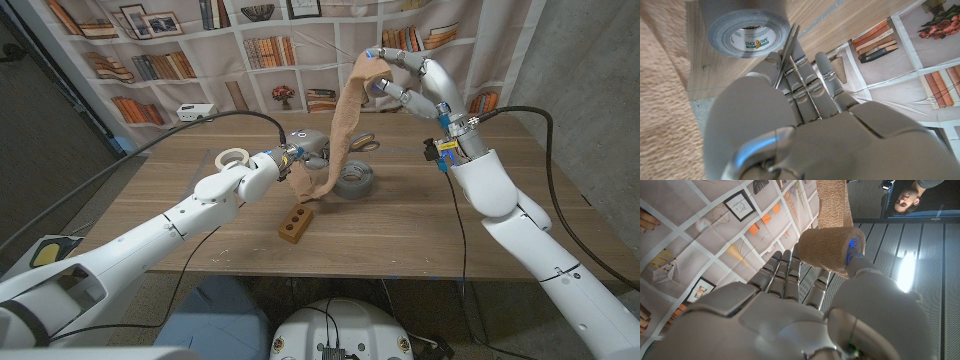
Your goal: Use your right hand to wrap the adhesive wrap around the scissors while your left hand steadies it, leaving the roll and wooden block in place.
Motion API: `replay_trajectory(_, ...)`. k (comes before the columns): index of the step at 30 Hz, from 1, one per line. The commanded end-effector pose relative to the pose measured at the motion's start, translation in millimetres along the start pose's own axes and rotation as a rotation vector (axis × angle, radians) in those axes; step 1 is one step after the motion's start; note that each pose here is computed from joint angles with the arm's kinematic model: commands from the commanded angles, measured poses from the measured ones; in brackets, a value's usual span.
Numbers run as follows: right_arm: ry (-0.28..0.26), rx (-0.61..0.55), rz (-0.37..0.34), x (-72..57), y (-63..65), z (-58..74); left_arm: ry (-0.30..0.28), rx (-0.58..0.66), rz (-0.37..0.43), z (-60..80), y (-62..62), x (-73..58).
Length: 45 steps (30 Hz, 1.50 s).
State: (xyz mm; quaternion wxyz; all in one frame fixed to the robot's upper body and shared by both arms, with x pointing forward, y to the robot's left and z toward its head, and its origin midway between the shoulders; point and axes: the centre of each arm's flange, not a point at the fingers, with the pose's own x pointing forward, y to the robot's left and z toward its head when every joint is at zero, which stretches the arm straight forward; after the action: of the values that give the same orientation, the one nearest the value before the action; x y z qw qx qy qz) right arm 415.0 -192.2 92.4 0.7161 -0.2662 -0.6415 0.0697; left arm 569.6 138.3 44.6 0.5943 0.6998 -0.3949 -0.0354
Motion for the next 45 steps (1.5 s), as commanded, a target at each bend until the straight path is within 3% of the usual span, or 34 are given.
replay_trajectory(1,0.021,0.018,0.006,13.9,-1.9,-4.6,-0.032,0.023,-0.006,7.3,-2.0,-4.4)
replay_trajectory(16,0.070,0.072,-0.004,31.0,-18.6,-20.5,-0.041,0.029,-0.017,11.3,-4.6,-11.5)
replay_trajectory(36,0.165,0.134,0.016,61.5,-33.0,-54.2,-0.074,0.043,-0.023,21.6,-6.0,-18.3)
replay_trajectory(45,0.250,0.154,0.031,68.6,-32.6,-78.5,-0.093,0.040,-0.013,27.3,-3.9,-22.1)
